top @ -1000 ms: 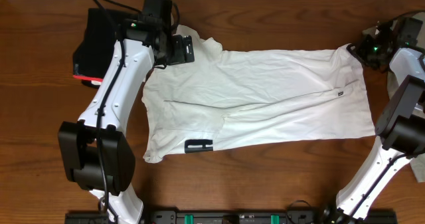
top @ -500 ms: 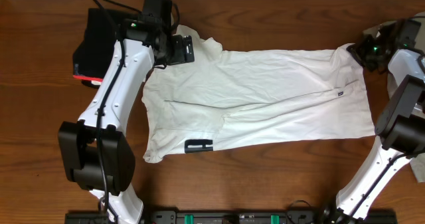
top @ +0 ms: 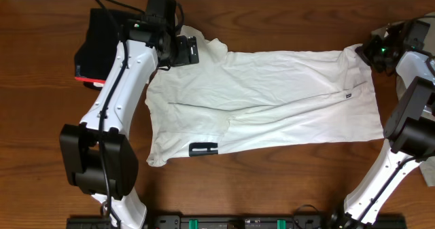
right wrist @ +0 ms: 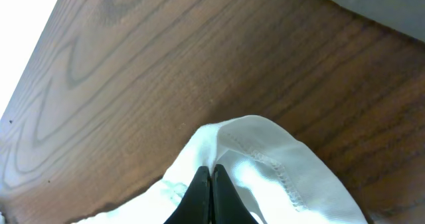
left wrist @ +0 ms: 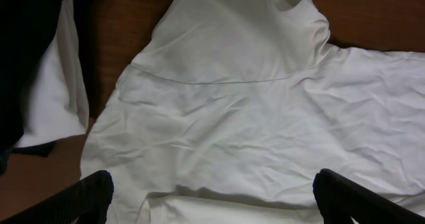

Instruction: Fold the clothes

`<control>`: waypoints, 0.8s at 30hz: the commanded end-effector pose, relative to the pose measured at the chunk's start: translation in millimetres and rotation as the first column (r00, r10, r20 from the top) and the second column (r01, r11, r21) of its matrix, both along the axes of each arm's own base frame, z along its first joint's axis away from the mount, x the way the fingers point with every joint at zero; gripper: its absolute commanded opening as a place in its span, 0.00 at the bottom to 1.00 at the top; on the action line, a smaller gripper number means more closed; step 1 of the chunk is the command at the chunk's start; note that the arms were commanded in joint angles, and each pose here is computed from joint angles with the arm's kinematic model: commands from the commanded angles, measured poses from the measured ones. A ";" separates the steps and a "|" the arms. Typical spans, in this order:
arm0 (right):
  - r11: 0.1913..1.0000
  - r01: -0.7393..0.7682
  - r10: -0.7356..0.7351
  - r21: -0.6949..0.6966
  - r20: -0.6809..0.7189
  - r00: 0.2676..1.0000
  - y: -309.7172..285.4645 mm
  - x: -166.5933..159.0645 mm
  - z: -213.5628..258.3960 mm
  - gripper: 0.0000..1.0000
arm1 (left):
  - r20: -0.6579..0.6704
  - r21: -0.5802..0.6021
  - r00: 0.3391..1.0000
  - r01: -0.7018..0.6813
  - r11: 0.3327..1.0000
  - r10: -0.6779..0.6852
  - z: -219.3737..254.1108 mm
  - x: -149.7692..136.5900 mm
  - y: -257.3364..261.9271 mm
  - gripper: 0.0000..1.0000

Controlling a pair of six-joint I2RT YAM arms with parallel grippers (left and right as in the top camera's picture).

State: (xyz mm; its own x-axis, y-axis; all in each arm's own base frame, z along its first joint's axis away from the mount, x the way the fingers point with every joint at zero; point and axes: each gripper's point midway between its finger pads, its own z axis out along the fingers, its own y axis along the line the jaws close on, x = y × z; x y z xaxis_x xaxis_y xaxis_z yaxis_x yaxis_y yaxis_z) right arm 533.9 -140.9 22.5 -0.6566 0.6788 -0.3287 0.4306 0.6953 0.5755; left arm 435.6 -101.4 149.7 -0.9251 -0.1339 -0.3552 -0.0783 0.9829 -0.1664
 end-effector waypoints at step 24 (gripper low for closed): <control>0.997 -0.057 0.058 -0.043 0.012 0.998 5.2 0.3 -2.2 0.01 | 0.160 -0.242 0.984 -0.036 0.970 0.076 -62.3 86.9 -92.7 0.98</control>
